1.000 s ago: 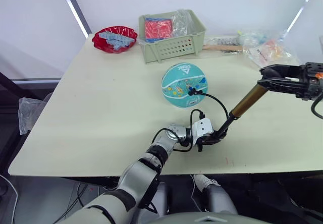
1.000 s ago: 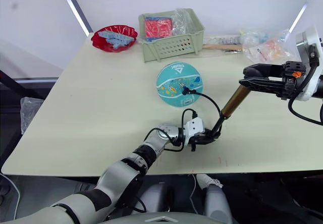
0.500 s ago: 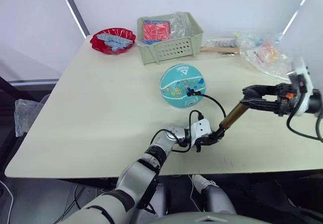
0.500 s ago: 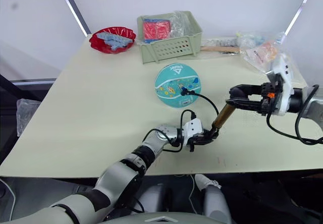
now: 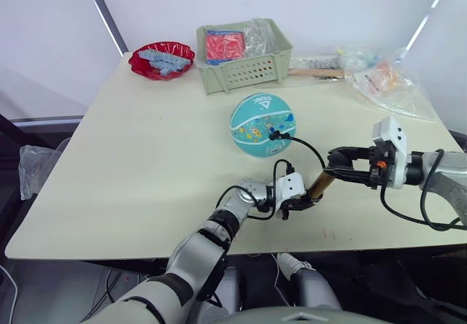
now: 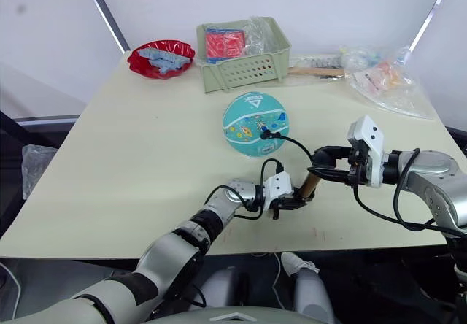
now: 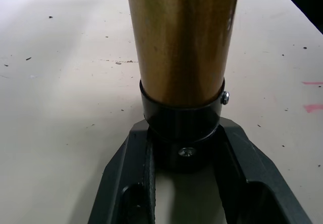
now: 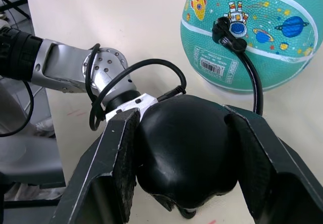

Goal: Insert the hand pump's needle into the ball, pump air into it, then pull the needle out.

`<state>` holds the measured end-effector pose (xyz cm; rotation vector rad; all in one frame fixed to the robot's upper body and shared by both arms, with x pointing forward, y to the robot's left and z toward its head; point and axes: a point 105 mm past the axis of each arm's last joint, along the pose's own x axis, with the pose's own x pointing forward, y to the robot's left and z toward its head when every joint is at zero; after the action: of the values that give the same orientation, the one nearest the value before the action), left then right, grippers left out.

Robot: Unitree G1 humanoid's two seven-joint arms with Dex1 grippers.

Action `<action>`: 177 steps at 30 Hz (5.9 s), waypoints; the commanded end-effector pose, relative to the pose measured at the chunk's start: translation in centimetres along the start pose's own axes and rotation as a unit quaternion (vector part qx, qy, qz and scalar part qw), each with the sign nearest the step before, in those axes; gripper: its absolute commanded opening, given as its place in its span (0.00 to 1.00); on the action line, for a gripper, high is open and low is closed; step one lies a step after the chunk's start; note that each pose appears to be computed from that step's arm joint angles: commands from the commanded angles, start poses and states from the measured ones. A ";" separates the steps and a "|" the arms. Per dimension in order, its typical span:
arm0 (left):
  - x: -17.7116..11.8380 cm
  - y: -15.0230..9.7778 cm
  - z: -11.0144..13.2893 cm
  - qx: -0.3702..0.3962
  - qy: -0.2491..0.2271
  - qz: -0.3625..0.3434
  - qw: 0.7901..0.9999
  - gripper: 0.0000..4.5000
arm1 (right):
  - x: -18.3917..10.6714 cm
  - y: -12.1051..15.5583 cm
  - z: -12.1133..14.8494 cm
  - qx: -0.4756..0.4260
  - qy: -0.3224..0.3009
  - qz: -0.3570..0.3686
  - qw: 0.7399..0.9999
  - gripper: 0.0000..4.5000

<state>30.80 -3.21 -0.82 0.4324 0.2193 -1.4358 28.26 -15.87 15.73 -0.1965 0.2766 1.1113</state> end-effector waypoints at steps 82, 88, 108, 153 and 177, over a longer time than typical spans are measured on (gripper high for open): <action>-0.6 -3.5 -5.3 -0.060 0.079 -0.043 0.994 0.25 | -9.0 -1.5 13.5 -0.070 -0.091 -0.065 0.991 0.46; -0.6 -3.5 -5.3 -0.060 0.079 -0.043 0.994 0.25 | -8.1 -1.7 11.6 -0.056 -0.060 -0.062 0.995 0.46; -0.4 -3.9 -5.5 -0.059 0.082 -0.047 0.994 0.25 | -1.2 -1.3 -2.6 0.006 0.051 -0.049 0.997 0.46; -0.2 -4.5 -5.5 -0.059 0.075 -0.053 0.994 0.25 | -7.9 -1.5 14.6 -0.076 -0.169 -0.046 0.982 0.46; -0.4 -4.5 -5.5 -0.053 0.079 -0.056 0.994 0.25 | 0.5 0.1 -0.7 0.044 -0.104 -0.030 0.993 0.46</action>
<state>30.23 -3.58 -0.86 0.4100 0.1909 -1.4405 28.19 -15.60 17.69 -0.0003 0.0372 1.0763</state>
